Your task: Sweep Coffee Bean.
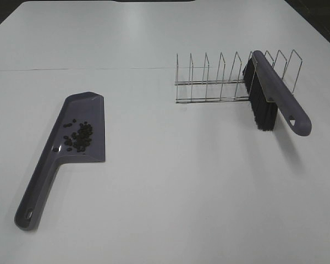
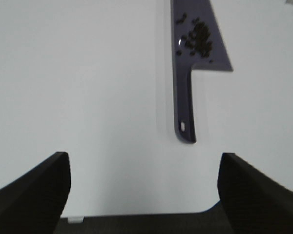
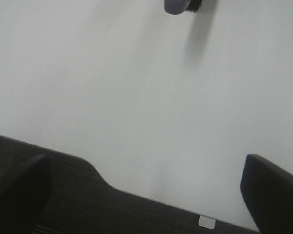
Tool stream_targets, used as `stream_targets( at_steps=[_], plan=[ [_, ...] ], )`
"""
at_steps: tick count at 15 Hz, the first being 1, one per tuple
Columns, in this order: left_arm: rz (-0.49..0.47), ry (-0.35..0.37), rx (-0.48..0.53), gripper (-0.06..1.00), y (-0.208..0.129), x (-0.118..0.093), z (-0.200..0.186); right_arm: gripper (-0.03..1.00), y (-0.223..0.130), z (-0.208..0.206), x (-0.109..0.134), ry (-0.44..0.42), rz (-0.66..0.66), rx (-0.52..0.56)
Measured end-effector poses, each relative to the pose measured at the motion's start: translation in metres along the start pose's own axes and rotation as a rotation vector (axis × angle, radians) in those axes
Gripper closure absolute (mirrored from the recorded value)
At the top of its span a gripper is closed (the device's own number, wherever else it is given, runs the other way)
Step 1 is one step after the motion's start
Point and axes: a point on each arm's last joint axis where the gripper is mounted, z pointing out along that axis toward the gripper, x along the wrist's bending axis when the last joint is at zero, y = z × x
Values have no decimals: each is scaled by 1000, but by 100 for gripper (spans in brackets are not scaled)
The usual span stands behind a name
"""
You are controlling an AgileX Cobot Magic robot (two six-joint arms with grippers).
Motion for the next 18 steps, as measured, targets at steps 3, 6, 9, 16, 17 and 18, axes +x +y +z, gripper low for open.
stream_targets(
  at_steps=[3,6,9,16,17,18],
  plan=[
    [73,-110,-117,19,-22,-1,-18,3,0,0,0,0,0,0],
    [196,-218,-39,19,-37,-11,-3,3,0,0,0,1,-1,0],
    [209,-211,-101,19,-33,-11,2,3,0,0,0,1,-1,0],
    [209,-192,-137,19,-31,-10,9,3,0,0,0,1,-1,0],
    [209,-192,-137,19,-31,-10,9,3,0,0,0,1,-1,0],
    [207,-186,-138,19,-31,-10,9,3,0,0,0,7,-7,-2]
  ],
)
